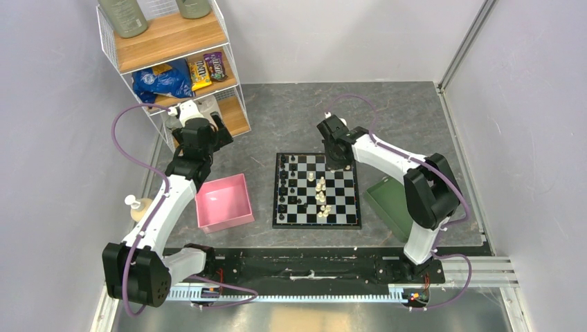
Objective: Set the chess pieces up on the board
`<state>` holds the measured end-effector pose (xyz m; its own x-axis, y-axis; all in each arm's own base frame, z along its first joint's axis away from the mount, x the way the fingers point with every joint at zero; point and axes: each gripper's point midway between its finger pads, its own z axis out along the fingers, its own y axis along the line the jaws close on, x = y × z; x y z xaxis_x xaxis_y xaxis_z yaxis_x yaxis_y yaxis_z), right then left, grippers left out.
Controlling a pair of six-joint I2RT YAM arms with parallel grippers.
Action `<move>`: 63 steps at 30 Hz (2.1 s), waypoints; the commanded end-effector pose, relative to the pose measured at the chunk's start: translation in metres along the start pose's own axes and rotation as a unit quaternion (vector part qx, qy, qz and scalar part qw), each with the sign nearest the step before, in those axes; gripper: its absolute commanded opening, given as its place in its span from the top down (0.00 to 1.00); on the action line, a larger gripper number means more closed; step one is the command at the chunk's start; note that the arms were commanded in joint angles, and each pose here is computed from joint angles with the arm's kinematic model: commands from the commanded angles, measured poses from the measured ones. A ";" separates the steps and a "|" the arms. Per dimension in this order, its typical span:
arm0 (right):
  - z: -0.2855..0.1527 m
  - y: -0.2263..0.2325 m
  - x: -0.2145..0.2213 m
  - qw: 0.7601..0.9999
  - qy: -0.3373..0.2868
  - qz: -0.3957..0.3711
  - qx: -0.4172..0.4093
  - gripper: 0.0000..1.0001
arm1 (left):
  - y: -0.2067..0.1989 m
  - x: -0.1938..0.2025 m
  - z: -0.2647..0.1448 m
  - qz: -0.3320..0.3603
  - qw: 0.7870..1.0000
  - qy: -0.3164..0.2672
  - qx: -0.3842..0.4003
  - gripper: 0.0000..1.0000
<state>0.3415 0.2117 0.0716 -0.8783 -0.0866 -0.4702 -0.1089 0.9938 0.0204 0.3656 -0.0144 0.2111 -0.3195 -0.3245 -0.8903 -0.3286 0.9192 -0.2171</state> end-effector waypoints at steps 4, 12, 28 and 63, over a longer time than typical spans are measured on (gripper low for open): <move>-0.006 -0.016 0.007 1.000 -0.002 0.017 0.008 0.86 | -0.003 -0.011 0.000 -0.011 1.000 -0.023 0.007 0.00; 0.003 -0.023 0.006 1.000 0.004 0.023 0.013 0.85 | -0.003 -0.010 0.000 -0.012 1.000 -0.022 0.007 0.00; 0.018 -0.020 0.016 0.999 0.027 0.025 0.006 0.81 | -0.003 -0.010 0.001 -0.011 1.000 -0.021 0.006 0.00; -0.033 0.053 -0.003 0.996 -0.002 -0.008 -0.094 0.50 | -0.005 -0.014 0.001 -0.011 1.000 -0.023 0.008 0.00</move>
<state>0.3248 0.2486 0.1008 -0.8750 -0.0996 -0.4738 -0.1979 0.9667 0.1623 0.3667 -0.0152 0.2116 -0.3140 -0.3260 -0.8917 -0.3242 0.9196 -0.2220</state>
